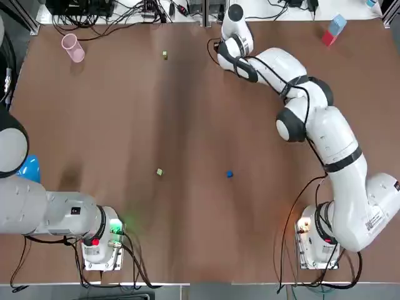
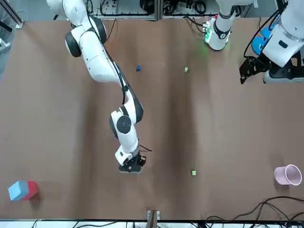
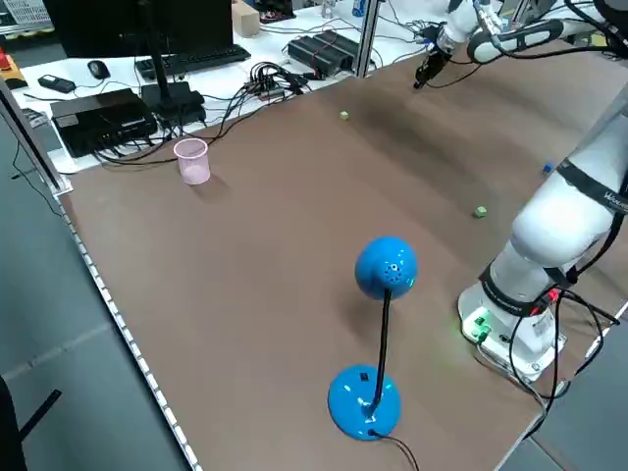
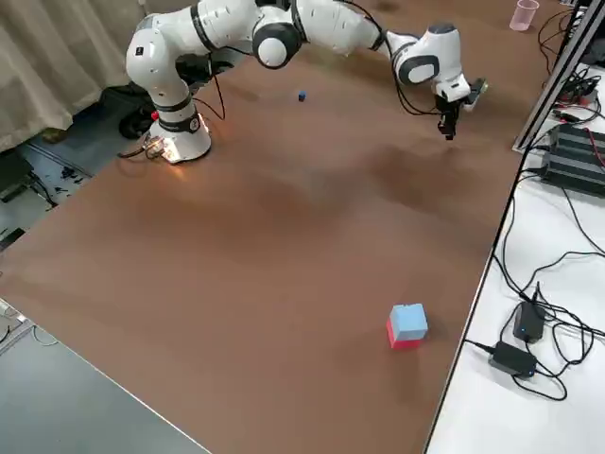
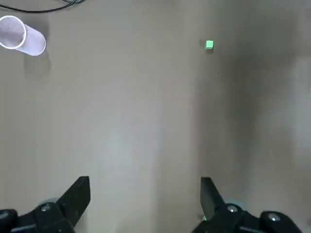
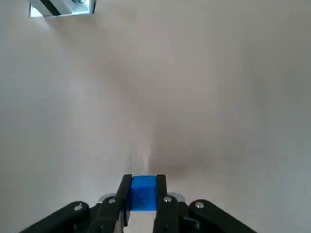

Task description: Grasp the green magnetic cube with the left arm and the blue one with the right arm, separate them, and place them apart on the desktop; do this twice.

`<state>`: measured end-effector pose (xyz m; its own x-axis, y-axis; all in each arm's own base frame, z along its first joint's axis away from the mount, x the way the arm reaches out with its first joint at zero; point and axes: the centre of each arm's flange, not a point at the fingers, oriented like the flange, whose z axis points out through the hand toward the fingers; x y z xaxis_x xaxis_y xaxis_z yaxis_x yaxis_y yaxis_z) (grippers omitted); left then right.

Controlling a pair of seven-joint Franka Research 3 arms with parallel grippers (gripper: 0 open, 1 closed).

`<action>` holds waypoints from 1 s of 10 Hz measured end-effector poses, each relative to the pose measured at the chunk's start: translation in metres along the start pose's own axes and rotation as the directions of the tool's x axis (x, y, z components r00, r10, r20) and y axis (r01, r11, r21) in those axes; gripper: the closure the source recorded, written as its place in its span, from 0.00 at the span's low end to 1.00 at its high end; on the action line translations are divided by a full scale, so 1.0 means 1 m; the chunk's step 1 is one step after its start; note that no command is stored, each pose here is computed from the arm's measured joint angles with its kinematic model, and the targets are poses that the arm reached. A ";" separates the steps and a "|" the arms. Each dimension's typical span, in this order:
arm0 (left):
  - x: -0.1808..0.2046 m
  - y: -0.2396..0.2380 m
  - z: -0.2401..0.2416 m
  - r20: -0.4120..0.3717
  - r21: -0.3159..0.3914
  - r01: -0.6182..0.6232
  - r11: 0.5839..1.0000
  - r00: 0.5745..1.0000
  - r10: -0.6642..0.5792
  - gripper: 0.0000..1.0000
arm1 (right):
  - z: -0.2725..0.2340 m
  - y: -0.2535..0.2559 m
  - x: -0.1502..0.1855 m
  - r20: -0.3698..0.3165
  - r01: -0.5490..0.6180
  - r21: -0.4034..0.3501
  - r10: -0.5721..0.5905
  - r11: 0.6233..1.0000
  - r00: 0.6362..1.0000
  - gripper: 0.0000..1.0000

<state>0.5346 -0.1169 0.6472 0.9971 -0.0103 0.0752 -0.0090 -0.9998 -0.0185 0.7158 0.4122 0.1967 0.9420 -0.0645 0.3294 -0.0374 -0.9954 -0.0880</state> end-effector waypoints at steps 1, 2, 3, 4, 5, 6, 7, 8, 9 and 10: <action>0.000 0.000 0.000 0.000 0.000 0.000 1.000 1.000 0.000 0.00 | -0.001 0.000 0.001 0.000 0.000 0.000 0.000 1.000 1.000 0.77; 0.000 0.000 0.000 0.000 0.000 0.000 1.000 1.000 0.000 0.00 | -0.001 0.001 0.001 0.008 -0.001 -0.006 0.001 1.000 1.000 0.76; 0.000 0.000 0.000 0.000 0.000 0.000 1.000 1.000 0.000 0.00 | 0.000 0.003 0.001 0.016 -0.002 -0.014 0.003 1.000 1.000 0.63; 0.000 0.000 0.000 0.000 0.000 0.000 1.000 1.000 0.000 0.00 | 0.000 0.004 0.001 0.019 -0.004 -0.016 0.004 1.000 1.000 0.47; 0.000 0.000 0.000 0.000 0.000 0.000 1.000 1.000 0.000 0.00 | 0.000 0.005 0.002 0.020 -0.005 -0.018 0.005 1.000 1.000 0.33; 0.000 0.000 0.000 0.000 0.000 0.000 1.000 1.000 0.000 0.00 | -0.001 0.005 0.002 0.024 -0.005 -0.022 0.006 1.000 1.000 0.17; 0.000 0.000 0.000 0.000 0.000 0.000 1.000 1.000 0.000 0.00 | -0.005 0.006 0.005 0.035 -0.007 -0.032 0.008 0.999 0.999 0.04; 0.000 0.000 0.000 0.000 0.000 0.000 1.000 1.000 0.000 0.00 | -0.016 0.008 0.011 0.050 -0.012 -0.046 0.014 0.999 0.999 0.00; 0.000 0.000 0.000 0.000 0.000 0.000 1.000 1.000 0.000 0.00 | -0.040 0.008 0.020 0.066 -0.018 -0.058 0.022 0.998 0.998 0.00; 0.000 0.000 0.000 0.000 0.000 0.000 1.000 1.000 0.000 0.00 | -0.076 0.007 0.033 0.078 -0.026 -0.066 0.031 0.998 0.997 0.00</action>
<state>0.5346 -0.1169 0.6474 0.9971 -0.0104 0.0757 -0.0091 -0.9998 -0.0184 0.7212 0.3979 0.2785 0.9634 -0.0894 0.2525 -0.0834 -0.9959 -0.0344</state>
